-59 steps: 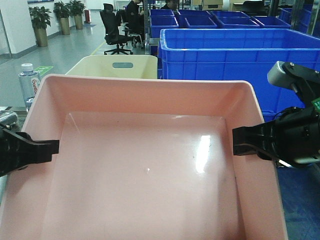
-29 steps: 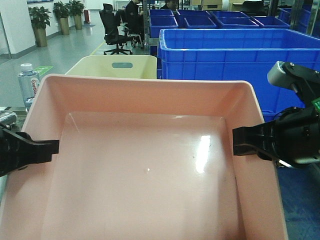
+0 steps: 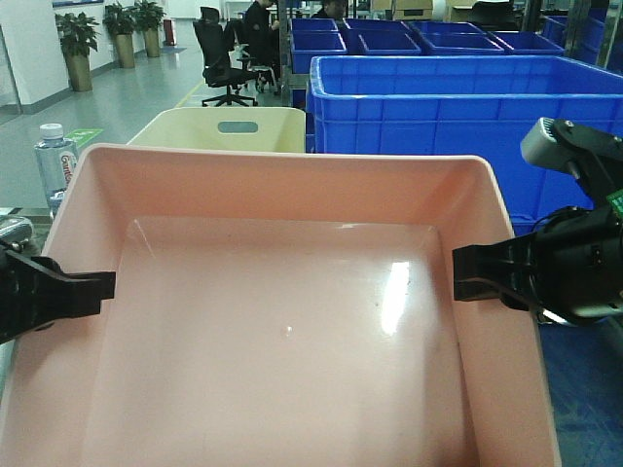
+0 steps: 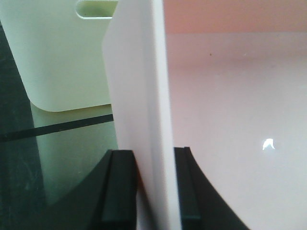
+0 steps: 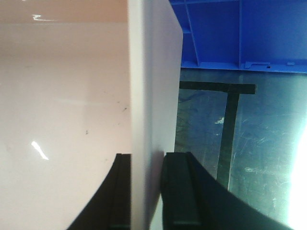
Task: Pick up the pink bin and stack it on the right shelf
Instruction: 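Lower the pink bin onto the table in front of the cream bin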
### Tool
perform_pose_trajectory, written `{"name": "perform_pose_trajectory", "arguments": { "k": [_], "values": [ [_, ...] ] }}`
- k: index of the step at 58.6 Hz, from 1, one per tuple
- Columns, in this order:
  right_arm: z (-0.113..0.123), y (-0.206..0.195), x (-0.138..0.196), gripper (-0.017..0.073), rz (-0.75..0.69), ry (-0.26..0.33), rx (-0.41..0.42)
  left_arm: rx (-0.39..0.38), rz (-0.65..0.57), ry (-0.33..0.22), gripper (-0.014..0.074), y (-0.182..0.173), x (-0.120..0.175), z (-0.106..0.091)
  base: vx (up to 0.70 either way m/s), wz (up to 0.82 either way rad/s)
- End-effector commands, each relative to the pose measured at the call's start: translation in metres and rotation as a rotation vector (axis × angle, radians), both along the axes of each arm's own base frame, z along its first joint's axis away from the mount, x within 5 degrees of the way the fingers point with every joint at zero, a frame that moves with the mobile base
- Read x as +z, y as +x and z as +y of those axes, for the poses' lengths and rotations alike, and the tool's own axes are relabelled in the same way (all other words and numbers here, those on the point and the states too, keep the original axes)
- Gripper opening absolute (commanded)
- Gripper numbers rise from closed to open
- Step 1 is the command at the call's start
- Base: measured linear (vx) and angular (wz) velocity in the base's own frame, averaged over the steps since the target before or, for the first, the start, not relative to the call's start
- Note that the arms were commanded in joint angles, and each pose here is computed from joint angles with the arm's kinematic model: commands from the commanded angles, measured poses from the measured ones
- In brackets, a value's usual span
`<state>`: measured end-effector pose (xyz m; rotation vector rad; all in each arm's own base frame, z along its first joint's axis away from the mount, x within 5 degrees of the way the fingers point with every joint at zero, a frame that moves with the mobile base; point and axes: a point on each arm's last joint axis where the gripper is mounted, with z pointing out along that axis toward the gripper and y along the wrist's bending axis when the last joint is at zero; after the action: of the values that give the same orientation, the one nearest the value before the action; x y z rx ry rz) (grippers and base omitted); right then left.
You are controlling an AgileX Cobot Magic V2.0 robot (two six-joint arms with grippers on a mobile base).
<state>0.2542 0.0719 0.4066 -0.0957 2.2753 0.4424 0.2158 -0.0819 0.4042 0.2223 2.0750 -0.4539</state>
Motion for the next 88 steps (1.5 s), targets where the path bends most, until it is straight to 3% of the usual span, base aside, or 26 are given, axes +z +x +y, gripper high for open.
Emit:
{"name": "perform_pose_trajectory", "arguments": {
  "k": [1,11,19,28,34,41,52,59,69,75,81,88],
  "values": [
    [-0.021,0.001,0.026,-0.0008,-0.212,-0.105,-0.083,0.051,-0.17,0.067,-0.0001,-0.002,0.022,0.013,0.0,0.0],
    [-0.017,0.008,0.019,-0.0008,-0.168,-0.069,-0.077,0.049,-0.145,0.074,-0.0001,0.002,0.018,0.012,0.0,0.0],
    [-0.007,0.028,-0.008,-0.0008,-0.014,-0.011,-0.046,0.044,0.011,0.095,-0.0001,0.017,-0.005,0.006,0.0,0.0],
    [0.001,0.054,-0.034,-0.0008,0.064,0.038,-0.043,0.04,0.122,0.121,-0.0001,0.04,-0.031,0.0,0.0,0.0],
    [0.005,0.068,-0.054,-0.0005,0.128,0.052,-0.045,0.039,0.173,0.136,-0.0001,0.056,-0.048,-0.005,0.0,0.0],
    [0.009,0.082,-0.073,0.0008,0.159,0.024,-0.015,0.042,0.254,0.151,0.0,0.07,-0.069,-0.009,0.0,0.0],
    [0.014,0.095,-0.093,0.0079,0.216,0.063,-0.017,0.04,0.308,0.169,0.0013,0.082,-0.087,-0.012,0.0,0.0],
    [0.016,0.1,-0.102,0.0188,0.247,0.078,-0.018,0.042,0.301,0.17,0.0046,0.085,-0.089,-0.013,0.0,0.0],
    [0.017,0.102,-0.107,0.0387,0.263,0.078,-0.015,0.053,0.25,0.154,0.015,0.089,-0.086,-0.013,0.0,0.0],
    [0.016,0.104,-0.104,0.0494,0.237,0.079,-0.024,0.053,0.24,0.153,0.0261,0.09,-0.086,-0.013,0.0,0.0],
    [0.015,0.105,-0.1,0.0538,0.184,0.066,-0.022,0.053,0.226,0.165,0.041,0.09,-0.084,-0.013,0.0,0.0],
    [0.013,0.102,-0.088,0.0531,0.127,0.059,-0.014,0.057,0.191,0.167,0.0554,0.091,-0.08,-0.012,0.0,0.0]
  ]
}}
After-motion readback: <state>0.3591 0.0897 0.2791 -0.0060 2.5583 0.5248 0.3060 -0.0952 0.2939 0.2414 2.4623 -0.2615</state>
